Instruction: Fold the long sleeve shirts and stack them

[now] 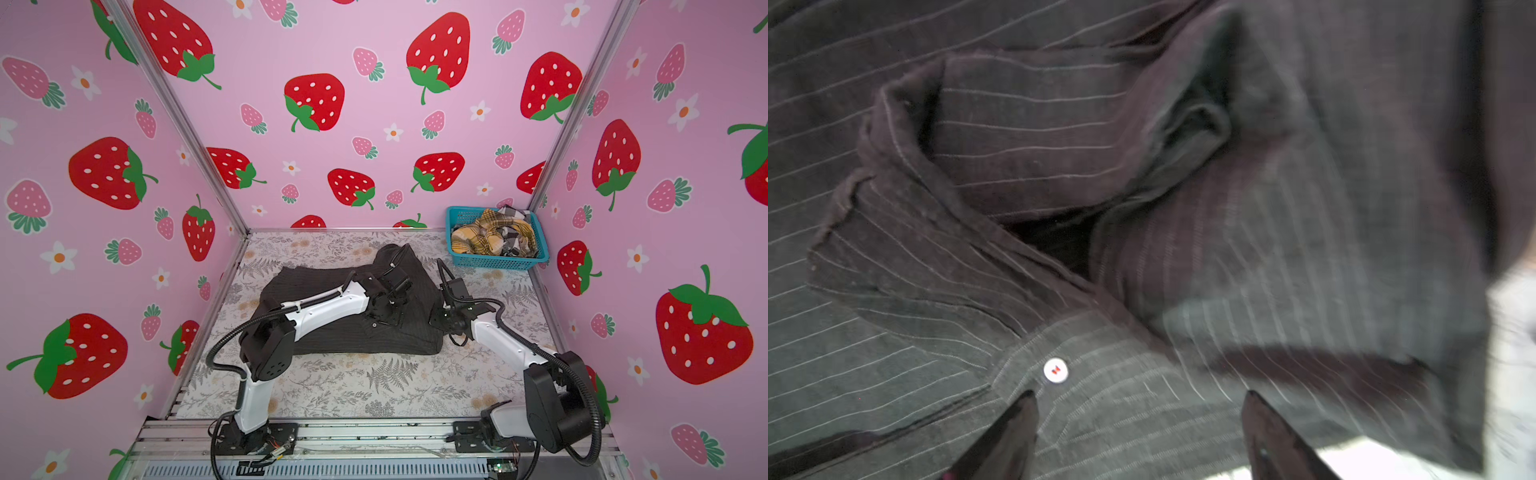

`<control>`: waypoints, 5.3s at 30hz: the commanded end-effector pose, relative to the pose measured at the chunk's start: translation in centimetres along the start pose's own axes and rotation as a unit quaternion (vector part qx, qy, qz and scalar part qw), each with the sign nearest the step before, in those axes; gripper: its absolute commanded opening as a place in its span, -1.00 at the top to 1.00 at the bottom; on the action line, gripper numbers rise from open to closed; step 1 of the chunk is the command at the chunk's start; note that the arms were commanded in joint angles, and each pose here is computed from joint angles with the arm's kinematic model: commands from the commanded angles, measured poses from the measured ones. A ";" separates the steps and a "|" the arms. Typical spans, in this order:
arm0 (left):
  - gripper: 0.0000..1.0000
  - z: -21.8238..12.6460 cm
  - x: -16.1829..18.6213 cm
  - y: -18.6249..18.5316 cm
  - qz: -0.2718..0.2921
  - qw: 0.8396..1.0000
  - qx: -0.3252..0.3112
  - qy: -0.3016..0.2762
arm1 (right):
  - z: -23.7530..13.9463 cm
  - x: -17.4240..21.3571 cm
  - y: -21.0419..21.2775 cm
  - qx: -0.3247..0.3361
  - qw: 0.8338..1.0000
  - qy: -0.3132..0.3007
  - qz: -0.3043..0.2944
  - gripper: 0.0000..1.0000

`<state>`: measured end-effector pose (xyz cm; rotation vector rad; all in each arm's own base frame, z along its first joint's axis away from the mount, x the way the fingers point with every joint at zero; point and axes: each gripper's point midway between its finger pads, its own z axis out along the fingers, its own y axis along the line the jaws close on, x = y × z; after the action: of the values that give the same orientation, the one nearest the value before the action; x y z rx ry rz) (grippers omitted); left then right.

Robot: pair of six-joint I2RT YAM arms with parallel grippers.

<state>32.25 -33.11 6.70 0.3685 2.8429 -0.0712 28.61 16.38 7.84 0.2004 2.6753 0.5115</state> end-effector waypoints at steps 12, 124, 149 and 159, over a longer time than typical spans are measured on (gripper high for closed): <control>-0.15 2.6 0.0 1.5 -0.026 0.997 -0.065 0.030 | 0.6 0.6 -0.8 -0.013 1.000 0.009 0.005 0.50; 1.00 -28.3 4.3 18.9 0.098 0.826 -0.044 -0.553 | 2.6 0.6 6.8 -0.243 0.943 0.041 0.223 0.34; 0.99 -15.5 2.0 31.4 -0.064 0.876 -0.123 -0.461 | 4.3 1.6 5.9 -0.249 0.946 0.027 0.206 1.00; -0.33 -14.8 10.1 37.7 -0.285 0.859 -0.271 -0.328 | 6.6 4.0 6.2 -0.247 0.947 0.056 0.195 1.00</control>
<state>31.47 2.74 16.12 -0.2226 2.0755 0.2161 28.06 24.36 2.81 0.5980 2.5402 1.2953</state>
